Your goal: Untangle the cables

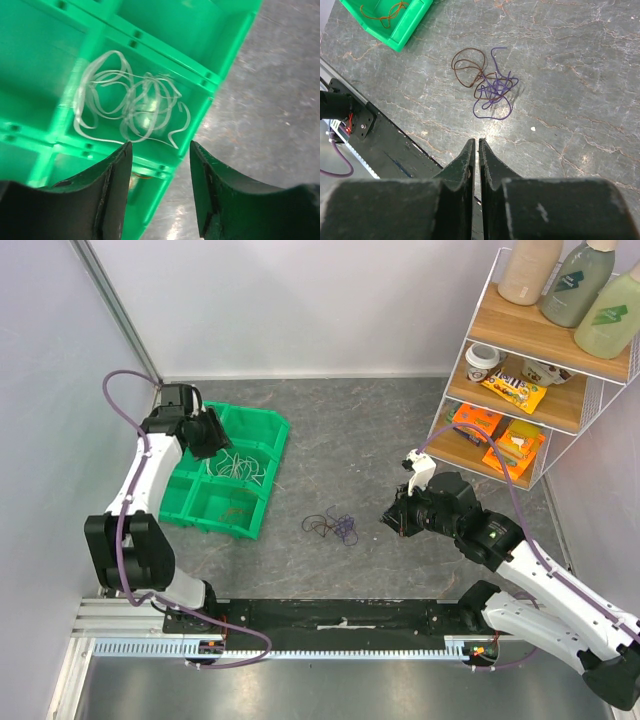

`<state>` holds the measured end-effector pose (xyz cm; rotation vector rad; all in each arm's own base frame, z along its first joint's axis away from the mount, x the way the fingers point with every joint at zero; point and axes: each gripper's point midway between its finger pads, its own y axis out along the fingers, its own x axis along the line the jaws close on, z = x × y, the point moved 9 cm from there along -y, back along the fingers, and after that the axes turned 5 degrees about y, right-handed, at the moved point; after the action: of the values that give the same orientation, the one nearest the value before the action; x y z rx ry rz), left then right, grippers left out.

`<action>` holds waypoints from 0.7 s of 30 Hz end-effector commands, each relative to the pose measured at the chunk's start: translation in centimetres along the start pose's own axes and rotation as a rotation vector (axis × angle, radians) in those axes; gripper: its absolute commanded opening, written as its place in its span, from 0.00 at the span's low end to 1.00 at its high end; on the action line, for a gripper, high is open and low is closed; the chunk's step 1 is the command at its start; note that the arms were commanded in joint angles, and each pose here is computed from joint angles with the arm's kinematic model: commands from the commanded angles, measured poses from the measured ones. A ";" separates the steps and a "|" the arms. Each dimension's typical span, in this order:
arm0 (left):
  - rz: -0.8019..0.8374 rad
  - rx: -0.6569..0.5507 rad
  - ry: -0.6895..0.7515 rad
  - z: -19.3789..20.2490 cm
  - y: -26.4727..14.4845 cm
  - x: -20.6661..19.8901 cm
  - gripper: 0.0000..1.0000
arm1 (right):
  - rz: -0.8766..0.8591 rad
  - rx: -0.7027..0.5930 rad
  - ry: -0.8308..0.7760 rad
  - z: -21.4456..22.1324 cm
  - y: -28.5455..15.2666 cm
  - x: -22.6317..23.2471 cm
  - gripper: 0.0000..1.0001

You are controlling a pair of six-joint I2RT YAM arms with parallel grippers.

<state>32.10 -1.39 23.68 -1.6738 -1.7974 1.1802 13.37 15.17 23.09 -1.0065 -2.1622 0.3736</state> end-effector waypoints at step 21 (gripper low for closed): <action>0.540 0.368 0.171 20.3 1.4 -12.8 0.70 | -0.124 0.386 -0.004 3.2 8.9 -1.1 0.40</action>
<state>19.81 -18.48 13.99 -1.9815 -0.9736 1.3379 15.29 18.58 15.37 -0.7565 -1.9602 0.7583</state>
